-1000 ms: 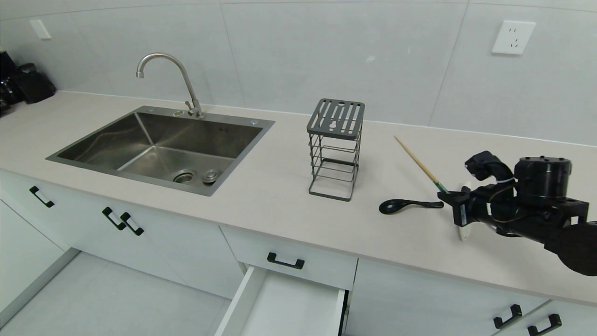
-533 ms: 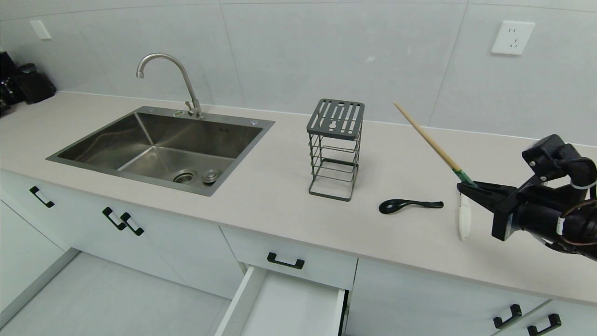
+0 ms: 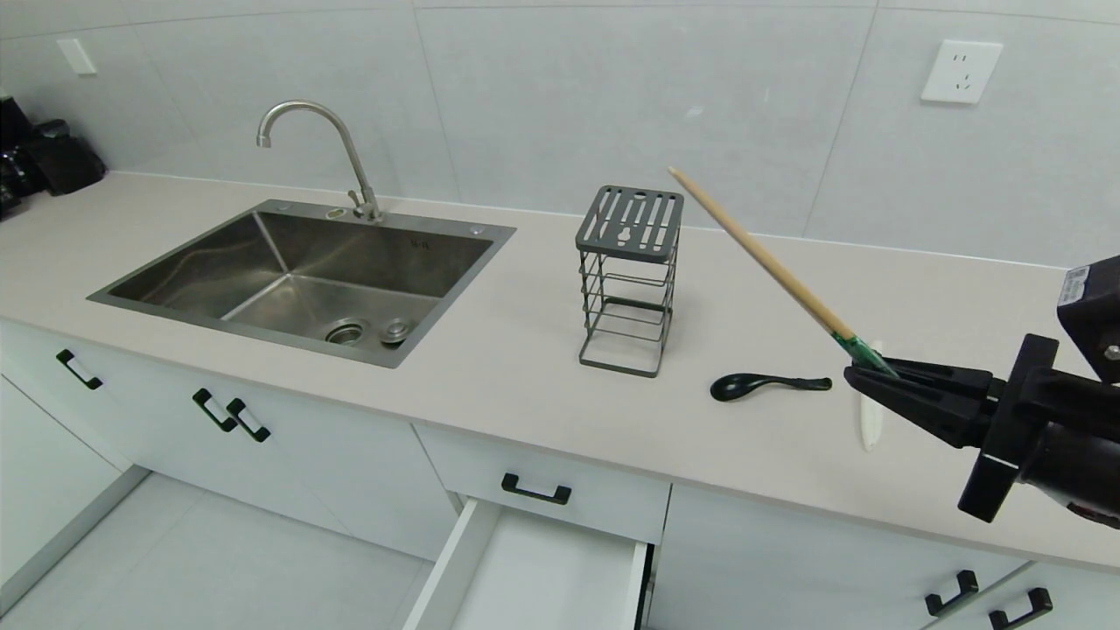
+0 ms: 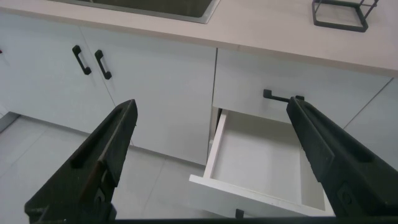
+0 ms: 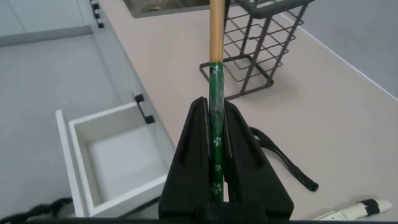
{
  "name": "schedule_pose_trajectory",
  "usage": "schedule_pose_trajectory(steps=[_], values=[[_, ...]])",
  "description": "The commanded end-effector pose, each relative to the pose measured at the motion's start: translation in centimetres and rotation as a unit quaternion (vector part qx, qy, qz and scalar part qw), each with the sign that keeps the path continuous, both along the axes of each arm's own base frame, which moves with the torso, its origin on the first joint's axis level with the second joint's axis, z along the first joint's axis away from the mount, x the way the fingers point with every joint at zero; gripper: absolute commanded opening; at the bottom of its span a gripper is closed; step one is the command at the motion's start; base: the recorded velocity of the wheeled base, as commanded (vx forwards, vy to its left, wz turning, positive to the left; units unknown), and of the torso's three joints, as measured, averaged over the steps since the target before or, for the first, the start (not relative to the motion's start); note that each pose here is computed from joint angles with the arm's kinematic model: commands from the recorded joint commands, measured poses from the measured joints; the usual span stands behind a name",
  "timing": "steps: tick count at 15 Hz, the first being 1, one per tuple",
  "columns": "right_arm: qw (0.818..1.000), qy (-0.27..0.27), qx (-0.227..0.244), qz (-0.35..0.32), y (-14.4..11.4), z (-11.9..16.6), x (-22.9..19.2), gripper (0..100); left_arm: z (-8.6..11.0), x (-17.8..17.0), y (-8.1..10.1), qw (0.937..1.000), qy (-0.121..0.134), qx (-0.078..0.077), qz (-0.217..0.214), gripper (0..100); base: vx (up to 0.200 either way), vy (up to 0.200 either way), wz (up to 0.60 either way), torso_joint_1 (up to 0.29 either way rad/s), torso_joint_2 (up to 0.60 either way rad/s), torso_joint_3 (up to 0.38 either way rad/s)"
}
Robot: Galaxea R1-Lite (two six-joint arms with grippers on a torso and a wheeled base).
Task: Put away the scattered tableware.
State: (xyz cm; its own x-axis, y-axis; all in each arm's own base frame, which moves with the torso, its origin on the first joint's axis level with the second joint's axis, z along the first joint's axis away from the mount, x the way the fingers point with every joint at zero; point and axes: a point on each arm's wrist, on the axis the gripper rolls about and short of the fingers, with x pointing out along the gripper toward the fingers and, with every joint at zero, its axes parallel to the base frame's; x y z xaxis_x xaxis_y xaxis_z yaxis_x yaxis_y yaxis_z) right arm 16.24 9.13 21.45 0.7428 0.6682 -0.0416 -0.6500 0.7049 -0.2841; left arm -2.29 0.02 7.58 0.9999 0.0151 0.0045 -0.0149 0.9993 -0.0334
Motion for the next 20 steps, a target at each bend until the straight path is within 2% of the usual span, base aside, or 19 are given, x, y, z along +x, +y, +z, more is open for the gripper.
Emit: schedule_pose_trajectory(steps=[1,3,5,8,15,20], values=[[0.999,-0.004,-0.03,0.021,1.0,0.3,0.3,0,0.0,0.0,0.0,1.0,0.001,0.0,0.001,100,0.0,0.0,0.0,0.0,0.0,0.0],[0.995,0.004,-0.08,0.061,2.9,0.2,0.2,0,0.0,0.0,0.0,1.0,0.001,0.0,0.001,100,0.0,0.0,0.0,0.0,0.0,0.0],[0.992,0.007,-0.102,0.073,3.8,-0.4,-0.3,0,0.0,0.0,0.0,1.0,0.001,0.0,0.001,100,0.0,0.0,0.0,0.0,0.0,0.0],[0.992,0.009,-0.103,0.075,4.0,-0.5,-0.3,0,0.0,0.0,0.0,1.0,0.001,0.0,0.001,100,0.0,0.0,0.0,0.0,0.0,0.0],[0.989,0.029,-0.113,0.089,4.2,-2.9,-0.3,0,0.0,0.0,0.0,1.0,0.001,0.0,0.0,100,0.0,0.0,0.0,0.0,0.0,0.0],[0.986,0.052,-0.124,0.102,5.5,-4.1,1.1,0,0.0,0.0,0.0,1.0,0.001,0.0,0.0,100,0.0,0.0,0.0,0.0,0.0,0.0]])
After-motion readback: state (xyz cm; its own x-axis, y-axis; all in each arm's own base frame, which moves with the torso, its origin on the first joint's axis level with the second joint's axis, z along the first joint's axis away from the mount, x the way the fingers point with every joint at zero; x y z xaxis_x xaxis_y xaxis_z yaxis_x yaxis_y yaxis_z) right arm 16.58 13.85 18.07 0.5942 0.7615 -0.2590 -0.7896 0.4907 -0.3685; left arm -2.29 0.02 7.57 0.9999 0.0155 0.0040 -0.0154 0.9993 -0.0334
